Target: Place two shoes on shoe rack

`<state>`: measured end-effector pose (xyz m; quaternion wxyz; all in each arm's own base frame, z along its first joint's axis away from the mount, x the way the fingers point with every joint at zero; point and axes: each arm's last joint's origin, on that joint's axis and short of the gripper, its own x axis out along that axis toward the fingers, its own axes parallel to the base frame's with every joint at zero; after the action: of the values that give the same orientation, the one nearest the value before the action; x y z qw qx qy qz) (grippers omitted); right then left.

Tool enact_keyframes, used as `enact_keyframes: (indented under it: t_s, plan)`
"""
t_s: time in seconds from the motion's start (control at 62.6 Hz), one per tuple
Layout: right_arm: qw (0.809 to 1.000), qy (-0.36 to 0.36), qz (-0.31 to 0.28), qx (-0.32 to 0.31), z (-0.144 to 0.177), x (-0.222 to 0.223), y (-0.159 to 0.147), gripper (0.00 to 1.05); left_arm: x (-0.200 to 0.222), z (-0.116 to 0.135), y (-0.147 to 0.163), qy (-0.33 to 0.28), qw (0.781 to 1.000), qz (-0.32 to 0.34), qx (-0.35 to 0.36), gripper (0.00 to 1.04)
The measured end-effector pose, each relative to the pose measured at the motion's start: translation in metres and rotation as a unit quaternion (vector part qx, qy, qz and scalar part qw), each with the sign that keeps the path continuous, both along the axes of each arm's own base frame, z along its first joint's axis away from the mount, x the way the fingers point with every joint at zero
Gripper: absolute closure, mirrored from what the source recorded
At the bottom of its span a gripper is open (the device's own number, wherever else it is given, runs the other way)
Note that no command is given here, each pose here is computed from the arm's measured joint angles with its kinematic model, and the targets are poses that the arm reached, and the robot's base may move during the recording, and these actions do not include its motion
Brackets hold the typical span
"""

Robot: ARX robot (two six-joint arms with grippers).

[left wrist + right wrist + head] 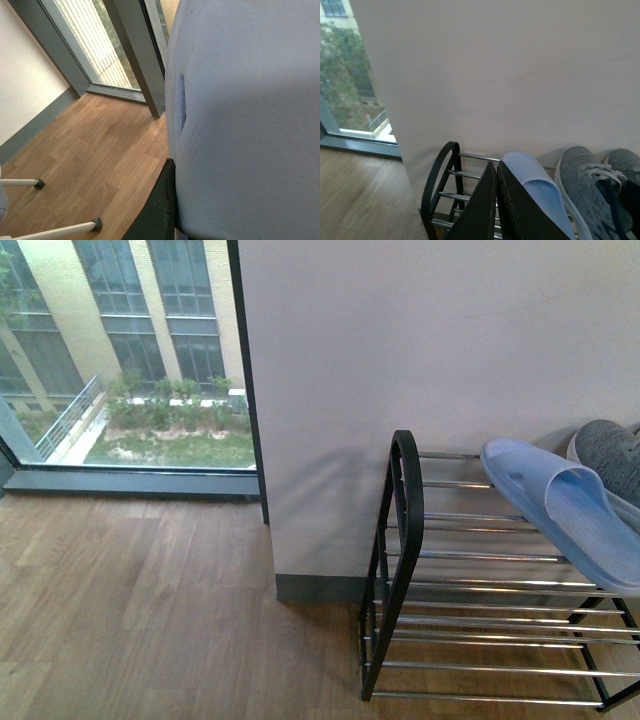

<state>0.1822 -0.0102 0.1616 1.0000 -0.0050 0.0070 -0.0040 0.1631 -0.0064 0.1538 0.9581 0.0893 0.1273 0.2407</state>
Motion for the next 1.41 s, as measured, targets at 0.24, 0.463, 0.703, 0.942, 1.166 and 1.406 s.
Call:
enact_keyframes:
  t_s: [0.24, 0.463, 0.703, 0.942, 1.166, 1.406]
  plan:
    - [1.0, 0.0, 0.003, 0.0, 0.0, -0.02, 0.009, 1.03, 0.0, 0.0, 0.0, 0.0, 1.0, 0.0, 0.0, 1.03]
    - [1.0, 0.0, 0.002, 0.0, 0.001, -0.034, 0.01, 1.03, 0.0, 0.0, 0.0, 0.0, 1.0, 0.0, 0.0, 1.03]
    - [1.0, -0.01, 0.002, 0.0, 0.007, -0.045, 0.01, 1.03, 0.0, 0.0, 0.0, 0.0, 1.0, 0.0, 0.0, 1.03]
    - [1.0, -0.014, 0.002, 0.0, 0.01, -0.055, 0.01, 1.03, 0.0, 0.0, 0.0, 0.0, 1.0, 0.0, 0.0, 1.03]
    - [1.0, -0.017, 0.002, 0.0, 0.012, -0.062, 0.01, 1.03, 0.0, 0.0, 0.0, 0.0, 1.0, 0.0, 0.0, 1.03]
    - [1.0, -0.018, 0.002, 0.0, 0.012, -0.068, 0.01, 1.03, 0.0, 0.0, 0.0, 0.0, 1.0, 0.0, 0.0, 1.03]
